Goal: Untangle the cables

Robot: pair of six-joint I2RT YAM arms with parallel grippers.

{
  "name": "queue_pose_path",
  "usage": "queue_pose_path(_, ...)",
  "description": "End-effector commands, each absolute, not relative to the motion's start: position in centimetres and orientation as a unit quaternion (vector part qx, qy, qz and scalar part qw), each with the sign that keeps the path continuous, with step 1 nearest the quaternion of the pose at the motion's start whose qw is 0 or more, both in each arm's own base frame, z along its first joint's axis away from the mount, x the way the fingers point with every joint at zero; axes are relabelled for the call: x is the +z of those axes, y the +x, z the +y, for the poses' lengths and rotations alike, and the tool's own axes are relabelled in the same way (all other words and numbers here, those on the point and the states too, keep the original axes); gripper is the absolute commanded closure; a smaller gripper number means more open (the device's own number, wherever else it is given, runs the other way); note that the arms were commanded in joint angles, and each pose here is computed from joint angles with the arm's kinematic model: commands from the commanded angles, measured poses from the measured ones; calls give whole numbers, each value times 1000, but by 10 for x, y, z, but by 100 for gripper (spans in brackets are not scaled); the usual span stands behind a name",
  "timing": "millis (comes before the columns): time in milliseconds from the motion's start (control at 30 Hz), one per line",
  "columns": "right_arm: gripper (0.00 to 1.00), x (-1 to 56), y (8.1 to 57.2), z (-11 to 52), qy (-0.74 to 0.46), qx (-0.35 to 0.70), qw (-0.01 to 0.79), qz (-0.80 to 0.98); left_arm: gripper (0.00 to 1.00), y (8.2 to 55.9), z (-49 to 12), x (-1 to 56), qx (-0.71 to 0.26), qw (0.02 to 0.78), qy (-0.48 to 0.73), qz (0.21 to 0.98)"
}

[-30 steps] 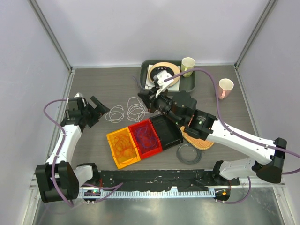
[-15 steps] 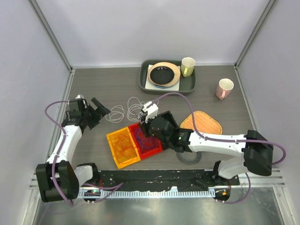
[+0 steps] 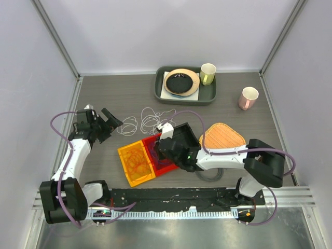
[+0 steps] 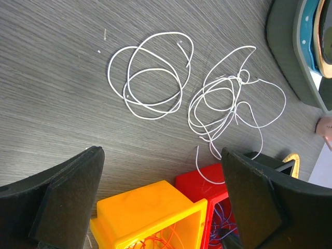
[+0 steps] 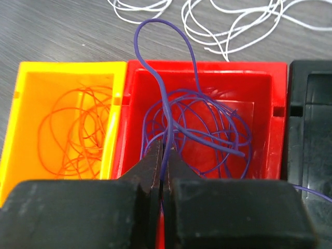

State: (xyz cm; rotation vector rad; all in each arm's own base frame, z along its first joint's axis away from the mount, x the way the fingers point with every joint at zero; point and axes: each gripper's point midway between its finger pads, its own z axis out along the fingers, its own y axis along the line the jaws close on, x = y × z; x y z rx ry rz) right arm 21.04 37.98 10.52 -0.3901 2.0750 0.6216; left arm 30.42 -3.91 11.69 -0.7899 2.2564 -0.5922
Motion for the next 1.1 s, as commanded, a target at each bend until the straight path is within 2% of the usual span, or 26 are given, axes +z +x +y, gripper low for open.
queue_pose_path(0,99,90,211,382,-104,253,442,855,0,308,-42,127,-239,352,-289,858)
queue_pose_path(467,98,48,209,378,-89,195,419,882,0,309,-42,127,-239,352,-288,858)
queue_pose_path(600,87,66,209,387,-109,199,432,873,0,308,-42,129,-240,354,-286,857)
queue_pose_path(700,72,88,209,396,-118,211,442,864,0,308,-43,129,-240,354,-286,858)
queue_pose_path(933,56,127,205,403,-116,237,458,849,0,308,-42,130,-238,357,-286,857)
queue_pose_path(1067,49,133,204,392,-111,210,465,853,0,307,-41,130,-235,358,-287,857)
